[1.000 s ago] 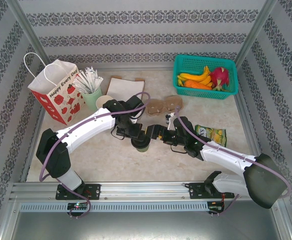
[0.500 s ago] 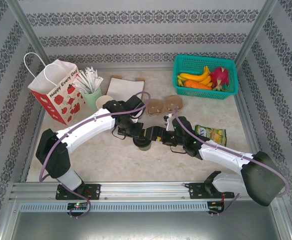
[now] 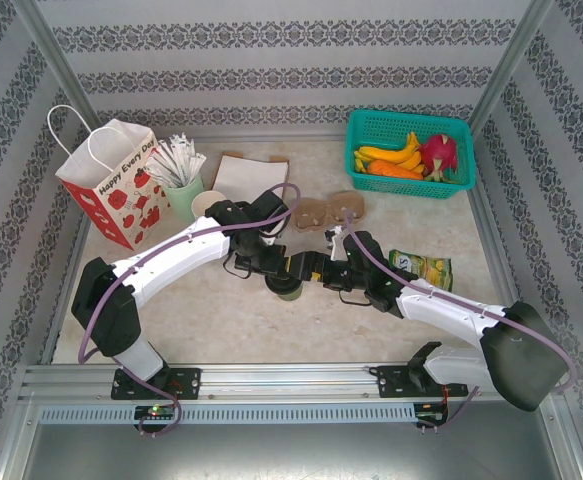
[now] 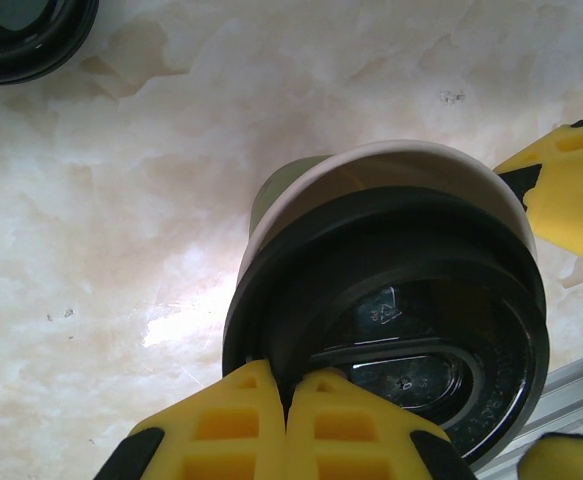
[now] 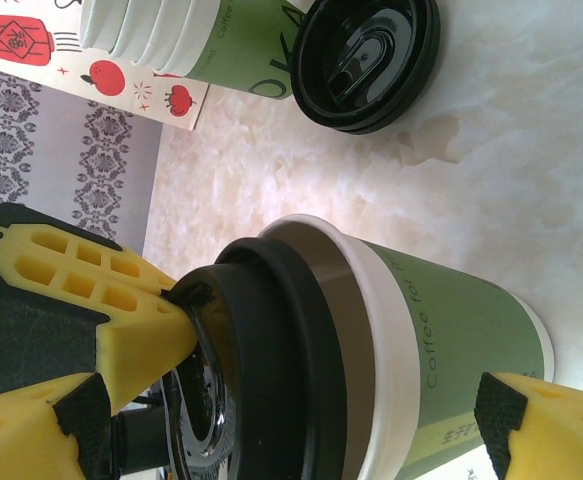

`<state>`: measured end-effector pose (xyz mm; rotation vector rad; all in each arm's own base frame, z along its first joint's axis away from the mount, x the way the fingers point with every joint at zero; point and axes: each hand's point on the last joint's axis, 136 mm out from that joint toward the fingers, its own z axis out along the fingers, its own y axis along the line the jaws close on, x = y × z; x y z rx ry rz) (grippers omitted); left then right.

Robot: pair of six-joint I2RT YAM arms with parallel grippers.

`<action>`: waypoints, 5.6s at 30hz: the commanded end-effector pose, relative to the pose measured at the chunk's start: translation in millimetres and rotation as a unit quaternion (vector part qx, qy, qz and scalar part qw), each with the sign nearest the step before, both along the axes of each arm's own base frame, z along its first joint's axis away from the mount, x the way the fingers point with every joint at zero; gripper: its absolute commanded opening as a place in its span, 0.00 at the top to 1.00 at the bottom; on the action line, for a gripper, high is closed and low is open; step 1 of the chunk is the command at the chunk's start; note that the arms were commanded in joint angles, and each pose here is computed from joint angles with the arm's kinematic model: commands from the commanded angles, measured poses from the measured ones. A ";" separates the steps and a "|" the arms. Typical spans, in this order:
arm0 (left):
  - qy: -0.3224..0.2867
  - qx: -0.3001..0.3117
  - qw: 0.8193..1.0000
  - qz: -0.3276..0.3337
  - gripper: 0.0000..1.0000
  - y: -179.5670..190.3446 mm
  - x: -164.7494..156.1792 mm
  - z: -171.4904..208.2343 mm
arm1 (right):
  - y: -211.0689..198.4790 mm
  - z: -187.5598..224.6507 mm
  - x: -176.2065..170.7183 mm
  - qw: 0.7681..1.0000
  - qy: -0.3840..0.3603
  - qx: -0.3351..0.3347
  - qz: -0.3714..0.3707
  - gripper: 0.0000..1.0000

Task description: Pack the takeout coffee

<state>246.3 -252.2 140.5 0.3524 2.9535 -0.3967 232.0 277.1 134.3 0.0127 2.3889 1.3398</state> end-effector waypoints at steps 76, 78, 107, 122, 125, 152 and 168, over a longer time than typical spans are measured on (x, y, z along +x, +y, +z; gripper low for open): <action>0.053 0.017 0.998 -0.012 1.00 -14.2 -5.2 -39.2 | -31.1 -40.7 -14.0 0.995 0.078 -0.061 0.004 0.84; 0.054 0.019 0.998 -0.012 1.00 -13.4 -5.3 -40.1 | -34.5 -45.8 -15.5 0.994 0.083 -0.075 0.000 0.84; 0.019 0.084 0.996 0.017 1.00 18.1 -1.2 -53.3 | -45.8 -6.3 -28.3 0.997 -0.036 -0.065 0.026 0.59; 0.017 0.039 0.999 -0.005 1.00 -10.3 8.5 -22.1 | -16.9 5.1 -24.6 0.992 -0.077 -0.050 0.083 0.53; 0.017 0.037 0.999 -0.010 1.00 -12.7 9.0 -21.2 | -9.9 6.1 -21.8 0.992 -0.080 -0.044 0.089 0.53; 0.087 0.055 0.994 -0.032 1.00 -13.7 -14.5 -65.4 | -65.6 -93.5 -40.7 0.972 0.001 -0.233 0.039 0.58; -0.014 0.081 0.992 -0.091 1.00 -12.0 19.5 -23.6 | -44.6 5.9 19.1 0.999 0.024 -0.044 0.000 0.55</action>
